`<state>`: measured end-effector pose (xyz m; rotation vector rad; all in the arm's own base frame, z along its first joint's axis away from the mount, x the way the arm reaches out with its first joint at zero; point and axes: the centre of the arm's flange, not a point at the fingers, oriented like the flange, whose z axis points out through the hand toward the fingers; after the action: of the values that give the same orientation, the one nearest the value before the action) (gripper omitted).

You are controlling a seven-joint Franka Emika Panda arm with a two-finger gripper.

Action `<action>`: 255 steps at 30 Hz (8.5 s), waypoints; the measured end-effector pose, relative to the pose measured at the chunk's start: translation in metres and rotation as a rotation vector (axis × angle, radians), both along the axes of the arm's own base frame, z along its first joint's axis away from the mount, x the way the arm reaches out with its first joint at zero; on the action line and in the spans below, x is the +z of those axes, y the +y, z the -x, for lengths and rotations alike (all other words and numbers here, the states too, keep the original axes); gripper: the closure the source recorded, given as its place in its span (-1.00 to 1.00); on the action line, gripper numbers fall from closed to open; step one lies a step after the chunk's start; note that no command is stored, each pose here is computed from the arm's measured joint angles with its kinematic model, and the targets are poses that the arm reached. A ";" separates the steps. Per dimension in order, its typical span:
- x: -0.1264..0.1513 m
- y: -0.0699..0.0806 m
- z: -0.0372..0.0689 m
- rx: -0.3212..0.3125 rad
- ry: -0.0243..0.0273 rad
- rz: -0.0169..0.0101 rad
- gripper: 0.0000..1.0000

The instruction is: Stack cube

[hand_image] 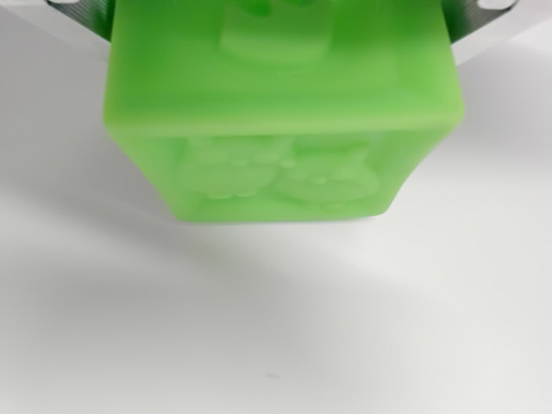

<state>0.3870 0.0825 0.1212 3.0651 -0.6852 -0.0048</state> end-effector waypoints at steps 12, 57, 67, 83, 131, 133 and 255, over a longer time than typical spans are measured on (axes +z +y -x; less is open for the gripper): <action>0.017 0.000 -0.001 0.001 -0.0009 0.0007 1.00; 0.132 0.000 0.000 -0.001 -0.0076 0.0016 1.00; 0.138 0.003 -0.011 -0.016 -0.0021 0.0018 1.00; 0.135 0.014 -0.039 -0.070 -0.0053 -0.0009 1.00; 0.124 0.049 -0.129 -0.235 -0.0045 -0.0043 1.00; 0.123 0.051 -0.133 -0.242 -0.0046 -0.0044 1.00; 0.048 0.089 -0.234 -0.426 0.0015 -0.0017 -1.00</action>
<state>0.6205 0.1719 0.1693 2.8531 -1.3177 -0.0079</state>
